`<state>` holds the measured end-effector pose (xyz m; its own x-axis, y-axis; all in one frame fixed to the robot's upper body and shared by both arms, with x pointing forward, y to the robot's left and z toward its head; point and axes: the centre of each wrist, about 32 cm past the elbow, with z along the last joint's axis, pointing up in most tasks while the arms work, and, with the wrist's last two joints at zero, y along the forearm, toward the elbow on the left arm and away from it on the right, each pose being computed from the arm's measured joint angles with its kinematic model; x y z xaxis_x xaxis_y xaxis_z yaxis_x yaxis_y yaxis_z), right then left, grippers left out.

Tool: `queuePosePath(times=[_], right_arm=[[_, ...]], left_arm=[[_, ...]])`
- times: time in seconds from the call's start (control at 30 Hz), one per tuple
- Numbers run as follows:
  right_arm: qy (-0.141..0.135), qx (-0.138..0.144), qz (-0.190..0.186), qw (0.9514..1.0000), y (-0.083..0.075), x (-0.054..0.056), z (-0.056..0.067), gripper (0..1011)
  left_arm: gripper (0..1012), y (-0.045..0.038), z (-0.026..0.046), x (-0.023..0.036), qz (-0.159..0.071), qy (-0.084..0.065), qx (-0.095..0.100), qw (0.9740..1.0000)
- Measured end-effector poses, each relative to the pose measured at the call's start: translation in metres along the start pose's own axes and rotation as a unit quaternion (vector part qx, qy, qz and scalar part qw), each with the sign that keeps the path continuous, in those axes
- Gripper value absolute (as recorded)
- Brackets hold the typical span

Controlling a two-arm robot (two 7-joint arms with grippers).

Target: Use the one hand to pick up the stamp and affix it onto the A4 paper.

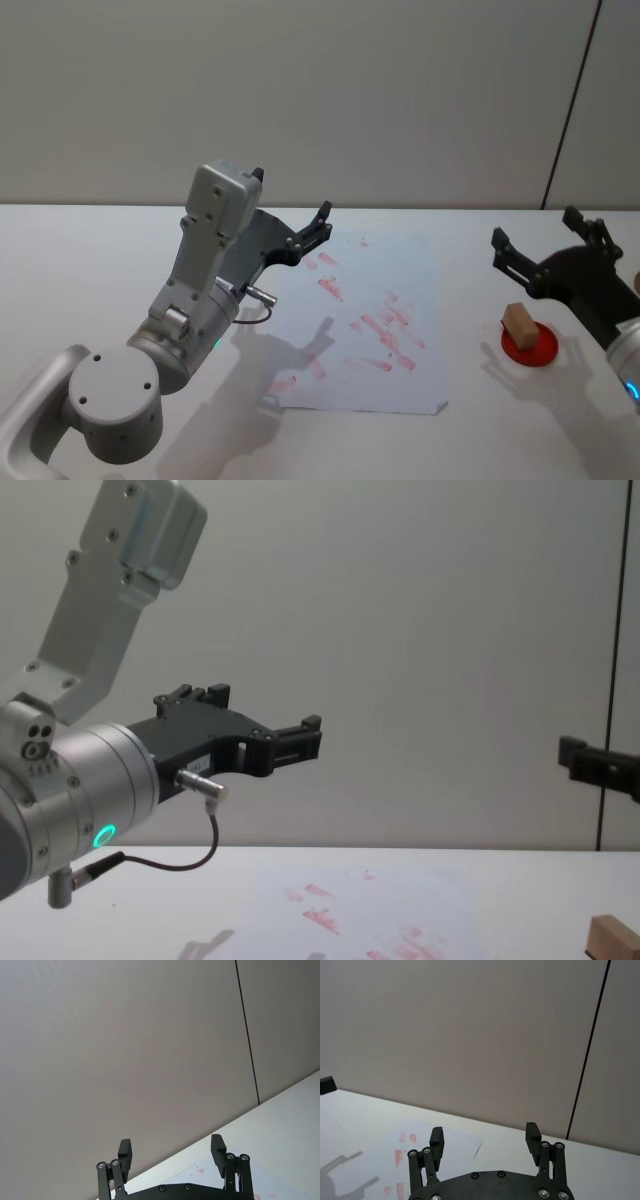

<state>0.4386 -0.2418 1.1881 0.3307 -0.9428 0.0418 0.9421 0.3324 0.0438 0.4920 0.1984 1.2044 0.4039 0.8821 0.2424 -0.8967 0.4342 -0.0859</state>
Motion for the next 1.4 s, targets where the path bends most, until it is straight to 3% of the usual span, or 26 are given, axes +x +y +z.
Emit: queuePosePath(times=[0.33,0.53,1.4], right_arm=[[-0.001,-0.054,-0.013,0.9984,-0.025,0.005,0.0,1001],[-0.002,-0.091,-0.023,0.9956,-0.031,0.003,0.0,1001],[0.002,-0.196,-0.05,0.9794,-0.004,-0.014,-0.013,1001]], left_arm=[[1003,0.0,0.0,0.0,0.0,0.0,0.0,1.0],[1003,0.0,0.0,0.0,0.0,0.0,0.0,1.0],[1003,0.0,0.0,0.0,0.0,0.0,0.0,1.0]])
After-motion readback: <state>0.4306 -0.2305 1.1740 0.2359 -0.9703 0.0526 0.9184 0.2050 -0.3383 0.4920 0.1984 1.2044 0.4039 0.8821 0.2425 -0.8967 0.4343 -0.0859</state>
